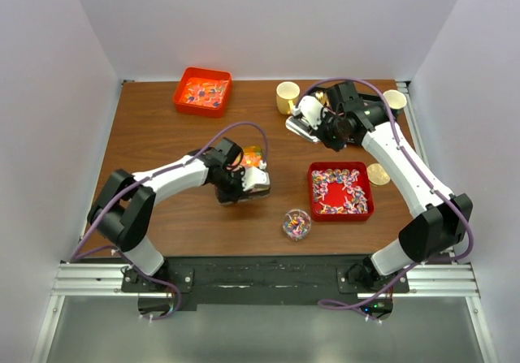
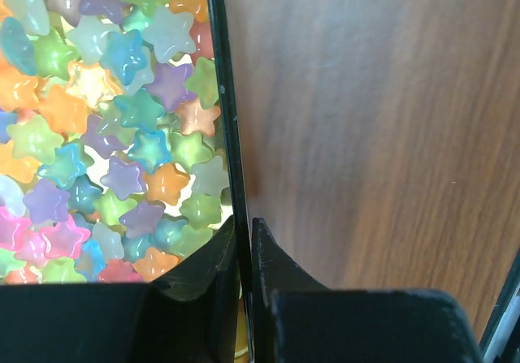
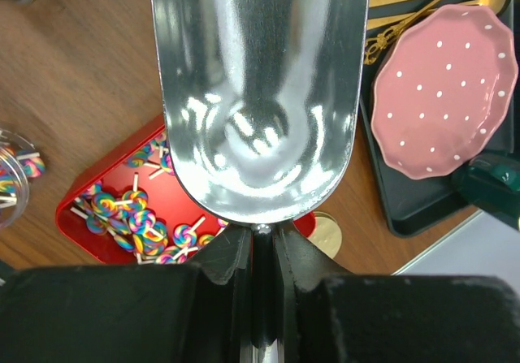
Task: Pack the candies
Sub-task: Move the storage box to the center of the board, then scoop the fake candies from the storage box.
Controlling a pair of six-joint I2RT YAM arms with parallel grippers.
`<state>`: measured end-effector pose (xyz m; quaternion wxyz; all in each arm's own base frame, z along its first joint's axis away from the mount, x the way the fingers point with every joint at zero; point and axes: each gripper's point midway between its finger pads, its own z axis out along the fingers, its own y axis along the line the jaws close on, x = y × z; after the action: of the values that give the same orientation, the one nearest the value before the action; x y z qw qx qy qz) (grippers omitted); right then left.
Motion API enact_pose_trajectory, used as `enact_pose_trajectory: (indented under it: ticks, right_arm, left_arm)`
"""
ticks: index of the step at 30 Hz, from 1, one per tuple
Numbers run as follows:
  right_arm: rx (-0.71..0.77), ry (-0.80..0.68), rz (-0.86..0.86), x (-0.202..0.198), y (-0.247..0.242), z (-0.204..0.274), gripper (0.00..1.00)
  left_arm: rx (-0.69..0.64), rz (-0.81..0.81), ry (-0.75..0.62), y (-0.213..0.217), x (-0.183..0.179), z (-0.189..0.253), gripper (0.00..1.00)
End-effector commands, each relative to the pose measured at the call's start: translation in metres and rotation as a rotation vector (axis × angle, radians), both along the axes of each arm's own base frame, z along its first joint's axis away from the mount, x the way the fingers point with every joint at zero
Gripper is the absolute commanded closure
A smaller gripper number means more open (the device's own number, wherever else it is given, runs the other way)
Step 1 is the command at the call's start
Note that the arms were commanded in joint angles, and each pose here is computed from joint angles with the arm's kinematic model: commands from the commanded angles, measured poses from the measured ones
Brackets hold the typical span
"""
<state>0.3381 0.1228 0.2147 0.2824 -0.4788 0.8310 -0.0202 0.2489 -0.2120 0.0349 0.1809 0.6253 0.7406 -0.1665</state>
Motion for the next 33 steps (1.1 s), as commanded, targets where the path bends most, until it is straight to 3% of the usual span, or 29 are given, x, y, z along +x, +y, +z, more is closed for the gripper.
enact_pose_trajectory:
  ticks: [1, 6, 13, 15, 17, 18, 20, 21, 22, 23, 27, 32, 33]
  right_arm:
    - [0.004, -0.068, 0.026, 0.009, 0.001, 0.014, 1.0]
    - [-0.011, -0.046, 0.035, 0.003, -0.002, 0.003, 1.0]
    - [-0.094, -0.04, 0.136, -0.008, -0.013, -0.016, 1.0]
    - [-0.141, -0.051, 0.211, -0.01, -0.016, -0.018, 1.0]
    - [-0.193, -0.065, 0.287, -0.008, -0.018, -0.014, 1.0]
    - [-0.21, -0.071, 0.312, -0.006, -0.018, -0.013, 1.0]
    - [-0.247, -0.079, 0.387, -0.002, -0.012, -0.011, 1.0]
    - [-0.276, -0.083, 0.402, 0.001, -0.012, -0.011, 1.0]
    - [-0.305, -0.076, 0.423, 0.001, -0.011, -0.012, 1.0]
    - [-0.331, -0.074, 0.481, 0.004, -0.001, -0.014, 1.0]
    - [-0.472, -0.094, 0.627, 0.018, 0.022, -0.018, 1.0]
    - [-0.691, -0.122, 0.794, 0.044, 0.061, -0.009, 1.0]
    - [-0.73, -0.049, 0.833, 0.047, 0.065, -0.027, 1.0]
  left_arm:
    - [-0.067, -0.176, -0.1, -0.022, -0.005, 0.016, 0.86]
    - [-0.116, -0.215, -0.189, -0.044, -0.001, 0.026, 0.83]
    - [-0.238, -0.126, -0.311, -0.04, 0.0, 0.087, 0.54]
    - [-0.317, -0.043, -0.345, -0.025, -0.001, 0.111, 0.5]
    - [-0.389, 0.127, -0.358, -0.001, 0.022, 0.13, 0.45]
    - [-0.434, 0.246, -0.305, 0.006, 0.028, 0.136, 0.46]
    - [-0.5, 0.374, -0.244, 0.022, 0.047, 0.149, 0.56]
    - [-0.525, 0.463, -0.153, 0.023, 0.053, 0.143, 0.8]
    - [-0.564, 0.506, -0.108, 0.028, 0.06, 0.148, 0.95]
    - [-0.587, 0.543, -0.065, 0.029, 0.064, 0.146, 1.0]
    - [-0.727, 0.823, 0.23, 0.042, 0.068, 0.122, 1.0]
    - [-0.833, 1.185, 0.386, 0.086, 0.06, 0.08, 1.0]
    - [-0.834, 1.23, 0.393, 0.094, 0.057, 0.074, 1.0]
